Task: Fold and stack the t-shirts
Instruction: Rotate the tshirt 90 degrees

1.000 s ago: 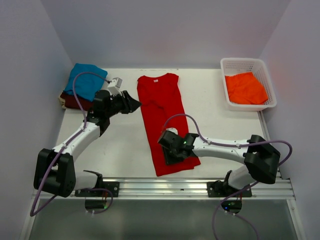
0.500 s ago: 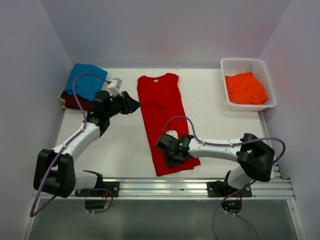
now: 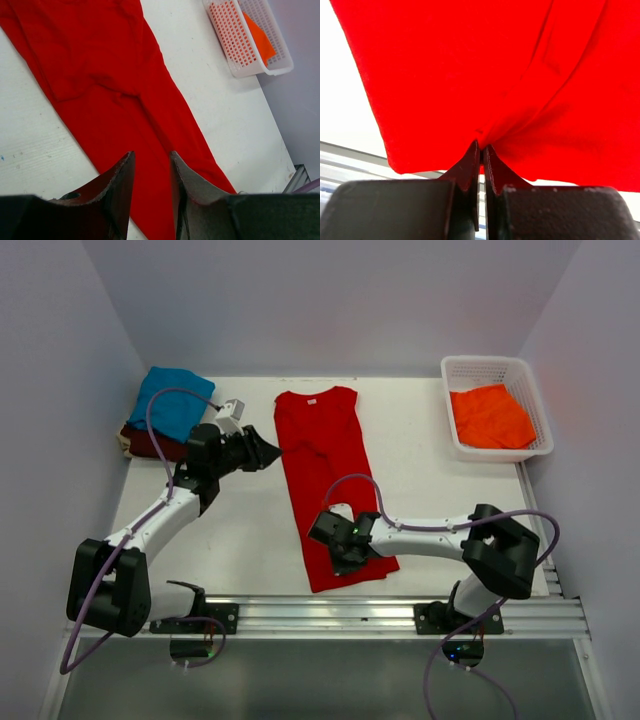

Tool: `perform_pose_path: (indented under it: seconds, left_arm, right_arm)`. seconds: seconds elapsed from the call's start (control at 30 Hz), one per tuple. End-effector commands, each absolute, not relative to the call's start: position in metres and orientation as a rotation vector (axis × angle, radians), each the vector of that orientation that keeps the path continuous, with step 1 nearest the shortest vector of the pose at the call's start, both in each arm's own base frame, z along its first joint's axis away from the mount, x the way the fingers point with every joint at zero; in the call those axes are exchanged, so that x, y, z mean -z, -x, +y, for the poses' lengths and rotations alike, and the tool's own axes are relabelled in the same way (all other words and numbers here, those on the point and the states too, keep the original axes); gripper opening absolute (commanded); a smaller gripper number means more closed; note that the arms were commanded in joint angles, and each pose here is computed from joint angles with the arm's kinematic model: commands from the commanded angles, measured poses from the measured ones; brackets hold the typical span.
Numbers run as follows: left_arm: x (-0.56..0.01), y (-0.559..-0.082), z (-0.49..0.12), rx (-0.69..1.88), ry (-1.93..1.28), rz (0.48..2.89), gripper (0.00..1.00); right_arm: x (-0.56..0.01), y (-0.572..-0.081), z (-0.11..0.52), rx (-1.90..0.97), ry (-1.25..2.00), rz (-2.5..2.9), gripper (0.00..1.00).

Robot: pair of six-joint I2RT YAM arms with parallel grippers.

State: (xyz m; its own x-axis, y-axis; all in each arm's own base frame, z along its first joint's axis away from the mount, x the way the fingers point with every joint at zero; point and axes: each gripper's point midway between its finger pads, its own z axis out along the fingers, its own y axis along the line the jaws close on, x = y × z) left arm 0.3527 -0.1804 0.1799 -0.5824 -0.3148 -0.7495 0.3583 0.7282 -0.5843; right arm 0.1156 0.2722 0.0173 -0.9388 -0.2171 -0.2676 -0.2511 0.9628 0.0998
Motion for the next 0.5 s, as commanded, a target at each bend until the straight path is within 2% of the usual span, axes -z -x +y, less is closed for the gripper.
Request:
perform_pose_path:
  seconds: [0.0,0.23,0.47]
  left_arm:
    - [-0.195,-0.354,-0.179,0.895,-0.075,1.933,0.37]
    - [-0.197,-0.355,-0.180,0.897,-0.077,1.933,0.36]
    - [-0.200,-0.355,-0.181,0.905,-0.076,1.927,0.35]
  right_arm:
    - [-0.047,-0.124,0.283,-0.269,0.328,2.778,0.00]
    - [-0.066,-0.117,0.266,-0.243,0.417,2.778,0.00]
    - [-0.062,-0.103,0.253,-0.210,0.507,2.830,0.00]
